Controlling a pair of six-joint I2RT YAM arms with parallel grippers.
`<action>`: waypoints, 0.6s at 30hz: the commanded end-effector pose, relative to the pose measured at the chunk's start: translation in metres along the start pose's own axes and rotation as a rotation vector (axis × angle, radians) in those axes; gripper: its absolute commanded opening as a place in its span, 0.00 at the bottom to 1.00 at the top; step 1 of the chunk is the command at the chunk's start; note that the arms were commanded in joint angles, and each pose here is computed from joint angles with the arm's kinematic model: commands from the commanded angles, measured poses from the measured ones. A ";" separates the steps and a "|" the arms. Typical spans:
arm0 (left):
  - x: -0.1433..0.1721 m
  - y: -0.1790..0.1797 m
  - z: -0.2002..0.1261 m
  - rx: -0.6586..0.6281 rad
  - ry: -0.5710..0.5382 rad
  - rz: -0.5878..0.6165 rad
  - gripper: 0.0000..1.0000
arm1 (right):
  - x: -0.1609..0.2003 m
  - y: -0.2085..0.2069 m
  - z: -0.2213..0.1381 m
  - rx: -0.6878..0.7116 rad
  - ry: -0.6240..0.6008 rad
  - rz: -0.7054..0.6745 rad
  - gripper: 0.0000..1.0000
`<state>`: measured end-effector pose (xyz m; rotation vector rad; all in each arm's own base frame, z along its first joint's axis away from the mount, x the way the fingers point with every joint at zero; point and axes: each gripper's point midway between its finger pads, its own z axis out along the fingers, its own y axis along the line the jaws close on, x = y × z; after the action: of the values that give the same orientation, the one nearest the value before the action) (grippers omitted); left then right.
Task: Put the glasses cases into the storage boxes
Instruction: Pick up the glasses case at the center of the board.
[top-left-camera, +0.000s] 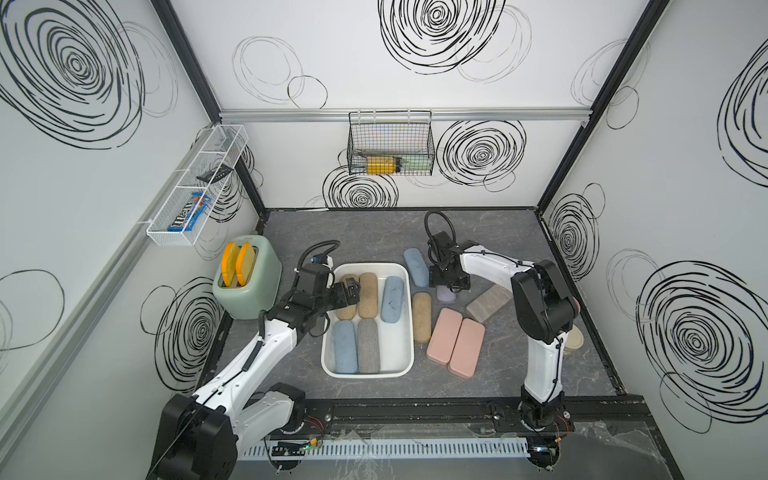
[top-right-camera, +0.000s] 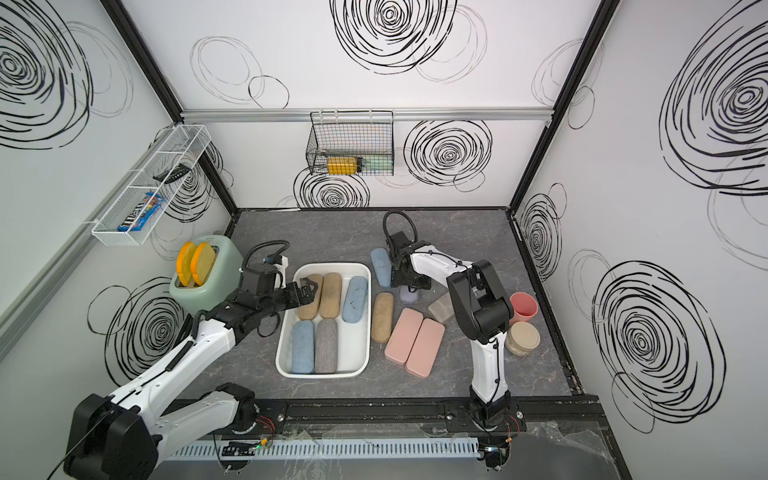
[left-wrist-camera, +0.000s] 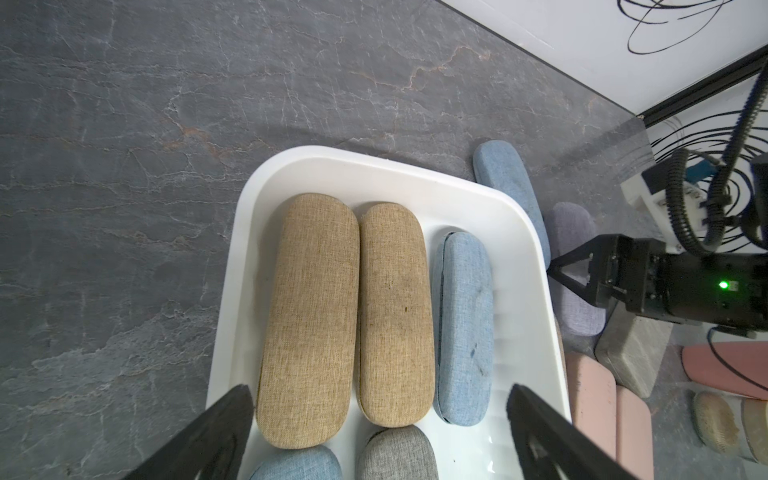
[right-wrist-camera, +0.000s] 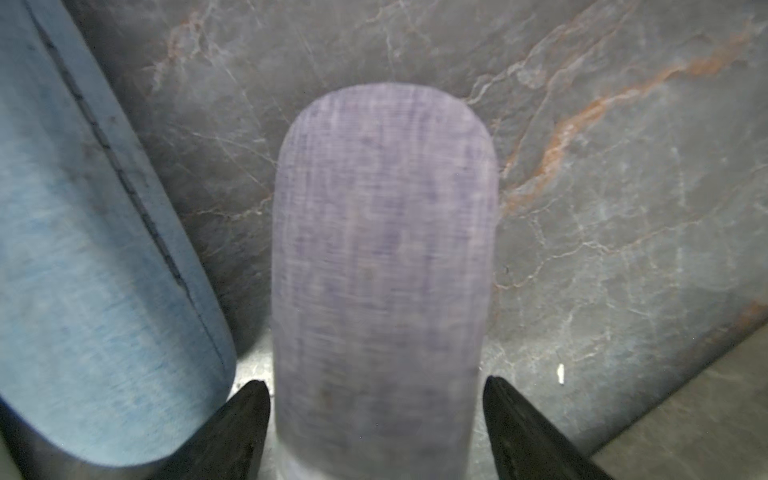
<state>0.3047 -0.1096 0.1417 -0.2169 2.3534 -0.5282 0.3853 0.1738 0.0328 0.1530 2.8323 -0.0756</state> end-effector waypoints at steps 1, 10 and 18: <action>-0.004 -0.005 0.001 0.018 -0.019 0.021 0.99 | -0.002 -0.003 0.004 0.028 -0.011 -0.007 0.86; -0.005 -0.006 0.000 0.022 -0.023 0.023 0.99 | -0.003 -0.011 0.010 0.093 -0.009 -0.021 0.77; -0.005 -0.005 0.000 0.018 -0.022 0.020 0.99 | -0.011 -0.013 -0.015 0.088 -0.057 0.000 0.61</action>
<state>0.3047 -0.1096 0.1419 -0.2164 2.3531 -0.5281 0.3898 0.1637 0.0243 0.1498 2.8183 -0.1823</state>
